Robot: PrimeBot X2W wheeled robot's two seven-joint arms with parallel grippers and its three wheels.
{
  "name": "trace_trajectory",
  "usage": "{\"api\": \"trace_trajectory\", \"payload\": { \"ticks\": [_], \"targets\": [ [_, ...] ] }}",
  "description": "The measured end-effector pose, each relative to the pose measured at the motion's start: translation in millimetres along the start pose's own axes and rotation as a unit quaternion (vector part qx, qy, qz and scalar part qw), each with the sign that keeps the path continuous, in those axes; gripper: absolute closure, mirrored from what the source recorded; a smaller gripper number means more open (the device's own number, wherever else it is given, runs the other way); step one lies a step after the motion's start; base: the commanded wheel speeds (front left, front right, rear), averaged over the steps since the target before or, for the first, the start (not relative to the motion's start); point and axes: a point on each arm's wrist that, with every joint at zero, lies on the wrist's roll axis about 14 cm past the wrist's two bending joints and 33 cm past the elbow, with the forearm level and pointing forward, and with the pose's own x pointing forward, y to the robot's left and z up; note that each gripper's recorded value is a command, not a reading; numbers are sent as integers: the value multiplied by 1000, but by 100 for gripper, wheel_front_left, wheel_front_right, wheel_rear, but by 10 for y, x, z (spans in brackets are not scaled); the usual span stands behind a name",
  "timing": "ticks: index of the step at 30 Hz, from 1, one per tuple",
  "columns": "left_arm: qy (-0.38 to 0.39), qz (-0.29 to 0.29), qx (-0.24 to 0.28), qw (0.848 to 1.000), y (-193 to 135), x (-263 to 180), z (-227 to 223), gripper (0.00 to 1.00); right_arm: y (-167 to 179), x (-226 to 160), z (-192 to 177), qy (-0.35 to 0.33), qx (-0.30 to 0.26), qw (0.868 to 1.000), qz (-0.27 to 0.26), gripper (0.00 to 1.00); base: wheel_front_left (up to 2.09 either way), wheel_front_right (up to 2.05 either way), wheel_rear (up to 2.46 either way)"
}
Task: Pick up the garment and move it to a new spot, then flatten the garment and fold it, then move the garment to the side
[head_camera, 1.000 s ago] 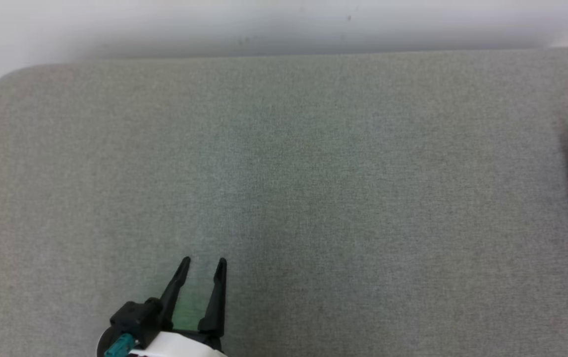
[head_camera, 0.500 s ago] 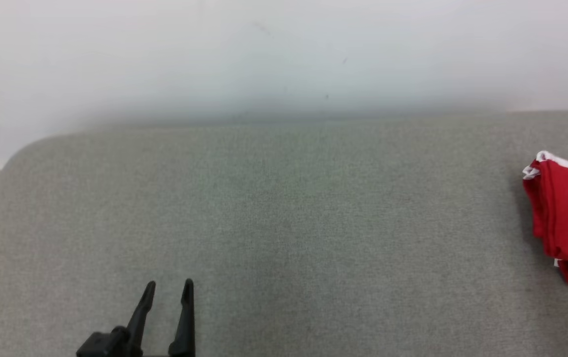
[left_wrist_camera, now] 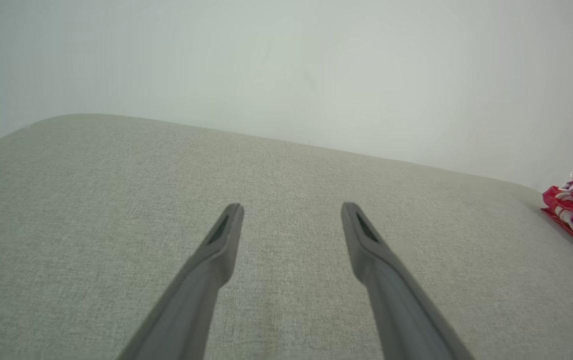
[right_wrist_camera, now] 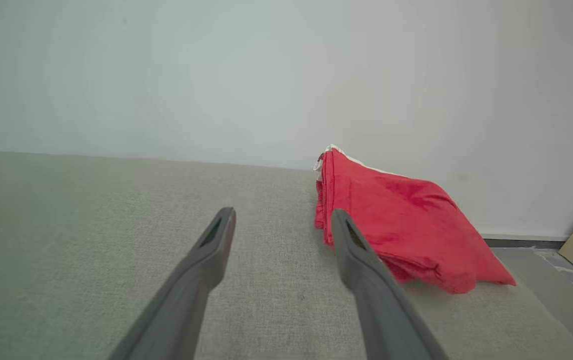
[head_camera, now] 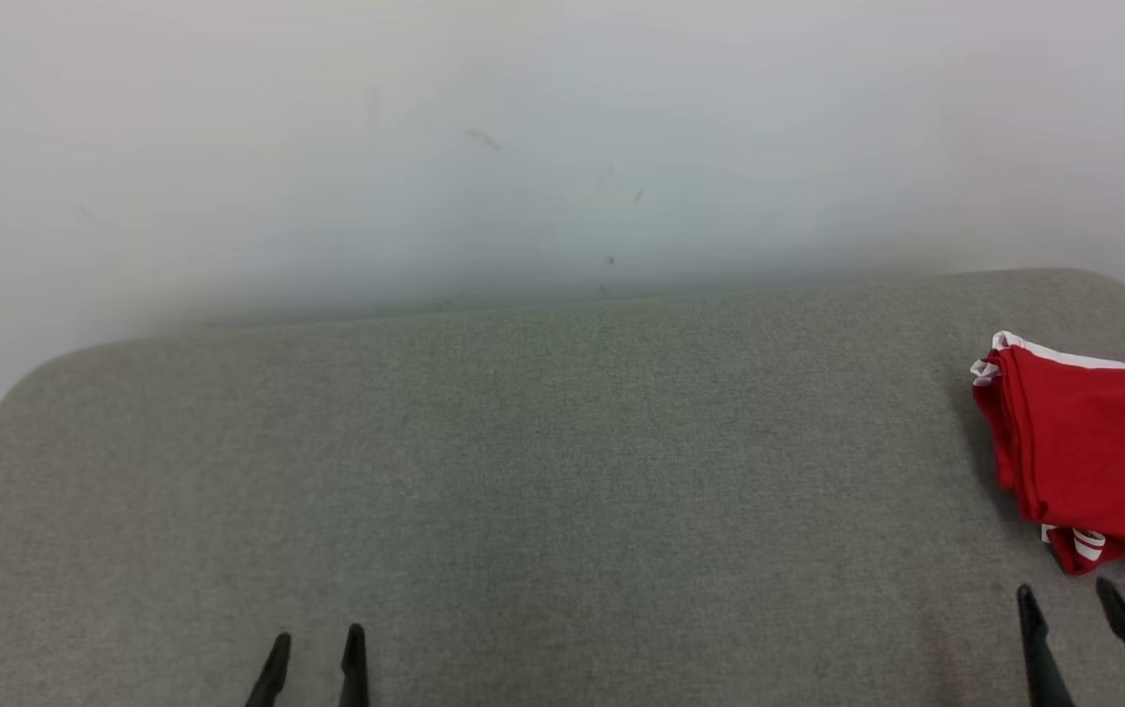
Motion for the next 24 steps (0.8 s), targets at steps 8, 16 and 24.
{"api": "trace_trajectory", "payload": {
  "ticks": [8,16,24],
  "targets": [
    [20,6,4,1000,6,-65,-123,0,254,-70,-241,20,30,999,21,0,0,0,0],
    [21,22,4,1000,58,-122,-135,0,401,65,-126,3,33,998,45,0,0,0,0],
    [20,34,3,999,124,-170,-126,0,475,102,-104,0,34,998,57,0,0,0,0]
  ]
}}
